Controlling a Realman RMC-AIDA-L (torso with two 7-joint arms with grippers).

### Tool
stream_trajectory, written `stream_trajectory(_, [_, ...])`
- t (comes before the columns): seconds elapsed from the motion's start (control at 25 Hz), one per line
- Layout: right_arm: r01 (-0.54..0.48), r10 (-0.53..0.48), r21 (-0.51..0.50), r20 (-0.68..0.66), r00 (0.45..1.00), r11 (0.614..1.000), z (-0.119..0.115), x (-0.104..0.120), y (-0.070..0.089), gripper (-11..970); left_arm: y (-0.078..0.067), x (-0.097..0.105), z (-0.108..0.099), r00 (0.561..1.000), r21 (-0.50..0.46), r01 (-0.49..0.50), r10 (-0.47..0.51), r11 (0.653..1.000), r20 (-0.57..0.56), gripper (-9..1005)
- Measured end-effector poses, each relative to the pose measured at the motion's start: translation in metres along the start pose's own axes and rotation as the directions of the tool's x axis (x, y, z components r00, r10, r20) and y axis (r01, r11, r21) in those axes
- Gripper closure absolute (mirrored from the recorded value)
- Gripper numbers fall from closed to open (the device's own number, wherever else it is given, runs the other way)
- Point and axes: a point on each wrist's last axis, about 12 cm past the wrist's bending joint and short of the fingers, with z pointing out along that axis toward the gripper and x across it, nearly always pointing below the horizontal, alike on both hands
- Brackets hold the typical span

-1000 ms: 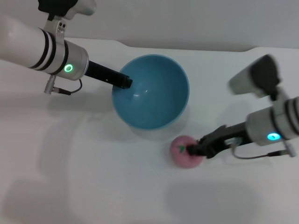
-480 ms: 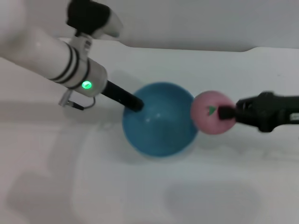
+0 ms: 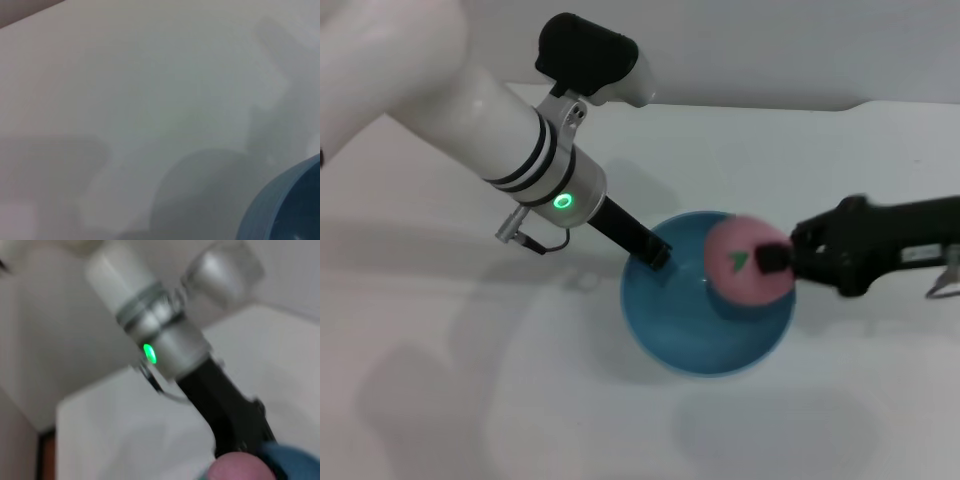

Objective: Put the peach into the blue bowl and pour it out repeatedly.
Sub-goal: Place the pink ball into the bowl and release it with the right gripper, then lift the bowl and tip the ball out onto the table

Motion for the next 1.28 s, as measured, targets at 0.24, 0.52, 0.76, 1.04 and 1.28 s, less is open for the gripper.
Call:
stream_trajectory(0.24, [0.031, -0.026, 0.045, -0.105, 0.994, 0.999, 0.024, 0.007, -0.004, 894, -0.003, -0.003, -0.001, 1.000, 0.009, 0.010, -0.010, 1.000, -0.004, 997])
stream_trajectory(0.52, [0.035, -0.028, 0.064, -0.099, 0.995, 0.997, 0.022, 0.002, -0.007, 714, -0.004, -0.006, -0.002, 1.000, 0.008, 0.007, -0.007, 1.000, 0.000, 998])
stream_trajectory(0.76, [0.033, -0.026, 0.089, -0.082, 0.996, 0.995, 0.018, 0.000, -0.010, 583, -0.005, -0.008, -0.003, 1.000, 0.007, 0.000, 0.000, 1.000, 0.005, 997])
stream_trajectory(1.04, [-0.082, 0.061, 0.203, 0.109, 0.992, 0.976, -0.015, 0.005, -0.025, 565, 0.000, -0.012, -0.004, 0.999, -0.020, 0.008, -0.007, 1.000, 0.054, 998])
stream_trajectory(1.28, [-0.335, 0.230, 0.295, 0.338, 0.913, 0.895, -0.062, 0.056, -0.032, 565, 0.026, -0.006, -0.008, 0.951, -0.161, 0.077, -0.024, 0.984, 0.308, 997])
